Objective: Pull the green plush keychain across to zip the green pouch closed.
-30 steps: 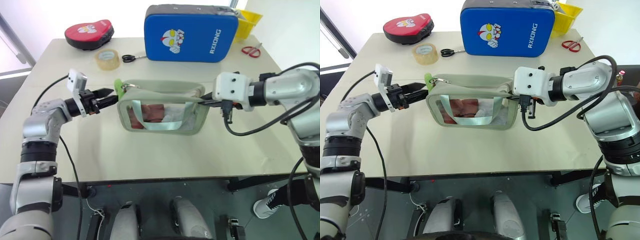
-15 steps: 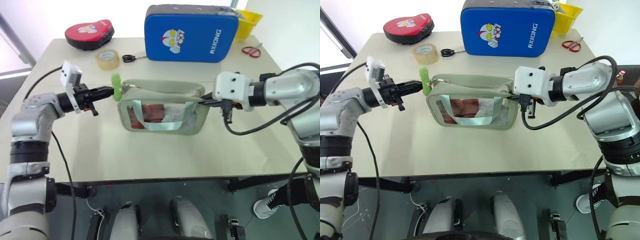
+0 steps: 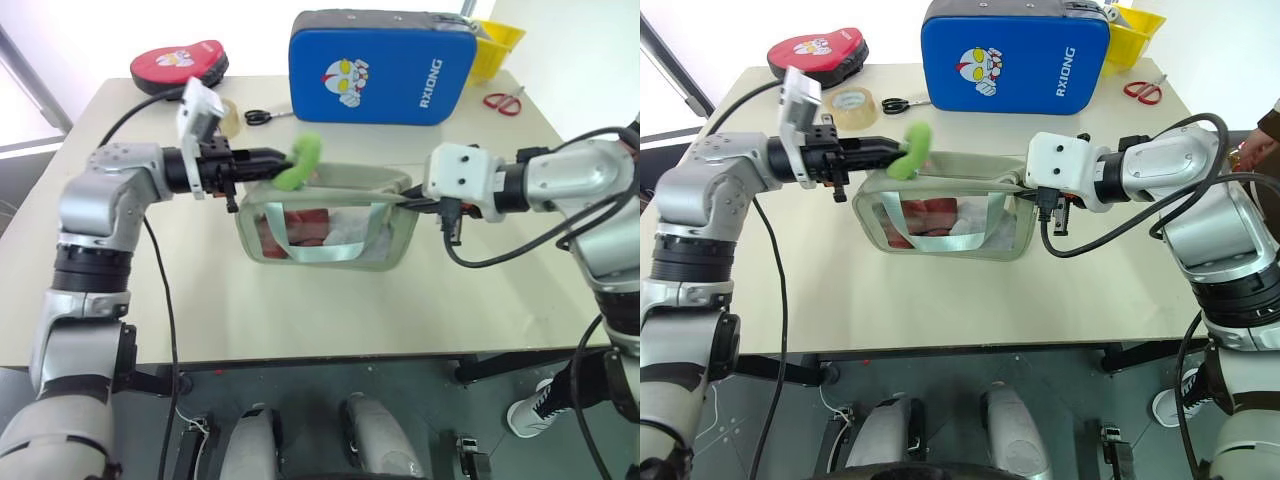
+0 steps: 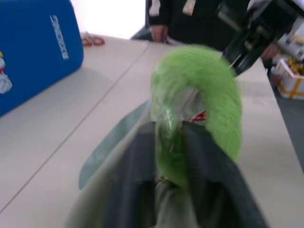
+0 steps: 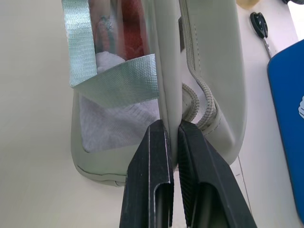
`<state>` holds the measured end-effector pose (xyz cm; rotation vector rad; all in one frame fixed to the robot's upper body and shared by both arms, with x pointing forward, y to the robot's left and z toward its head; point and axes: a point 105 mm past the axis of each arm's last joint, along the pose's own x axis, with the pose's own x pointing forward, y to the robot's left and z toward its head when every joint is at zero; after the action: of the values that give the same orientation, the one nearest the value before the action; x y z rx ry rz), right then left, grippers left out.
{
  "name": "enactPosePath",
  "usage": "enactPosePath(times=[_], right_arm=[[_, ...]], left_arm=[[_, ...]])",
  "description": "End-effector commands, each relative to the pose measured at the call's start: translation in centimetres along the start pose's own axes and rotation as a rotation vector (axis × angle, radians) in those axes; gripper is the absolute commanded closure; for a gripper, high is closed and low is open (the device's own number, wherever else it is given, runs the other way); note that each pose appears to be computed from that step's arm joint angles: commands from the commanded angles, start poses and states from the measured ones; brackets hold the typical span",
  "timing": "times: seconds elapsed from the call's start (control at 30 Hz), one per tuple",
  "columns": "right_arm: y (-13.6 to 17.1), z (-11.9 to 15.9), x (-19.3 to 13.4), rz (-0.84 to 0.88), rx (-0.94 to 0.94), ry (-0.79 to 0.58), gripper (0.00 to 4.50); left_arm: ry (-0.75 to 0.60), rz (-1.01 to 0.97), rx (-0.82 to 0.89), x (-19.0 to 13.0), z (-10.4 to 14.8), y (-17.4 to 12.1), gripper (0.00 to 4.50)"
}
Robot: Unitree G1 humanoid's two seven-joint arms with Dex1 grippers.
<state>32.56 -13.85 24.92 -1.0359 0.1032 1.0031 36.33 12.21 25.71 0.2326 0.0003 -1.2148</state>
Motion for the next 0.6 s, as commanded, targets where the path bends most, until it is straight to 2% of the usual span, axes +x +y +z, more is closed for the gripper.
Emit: enactPosePath(times=[0.03, 0.1, 0.13, 0.43, 0.53, 0.6], right_arm=[[-0.2, 0.6, -0.2, -0.025, -0.020, -0.007, 4.50], [-0.2, 0.6, -0.3, -0.027, -0.016, -0.006, 4.50], [-0.1, 0.6, -0.3, -0.027, -0.014, -0.005, 4.50], [-0.3, 0.3, -0.1, -0.032, -0.006, 0.002, 4.50], [-0.3, 0.3, 0.1, -0.032, -0.006, 0.001, 4.50], [-0.3, 0.3, 0.1, -0.030, -0.006, 0.001, 4.50]], left_arm=[[-0.004, -0.002, 0.059, -0.2, 1.3, 0.2, 1.39], [-0.018, 0.020, 0.085, -0.7, 2.0, 0.4, 0.36], [-0.023, 0.034, 0.093, -1.0, 2.2, 0.6, 0.07], [-0.023, 0.133, 0.144, -6.1, 3.5, 2.1, 0.07], [-0.048, 0.125, 0.138, -6.9, 3.7, 1.6, 0.07], [-0.085, 0.058, 0.124, -7.1, 3.5, 0.1, 0.07]])
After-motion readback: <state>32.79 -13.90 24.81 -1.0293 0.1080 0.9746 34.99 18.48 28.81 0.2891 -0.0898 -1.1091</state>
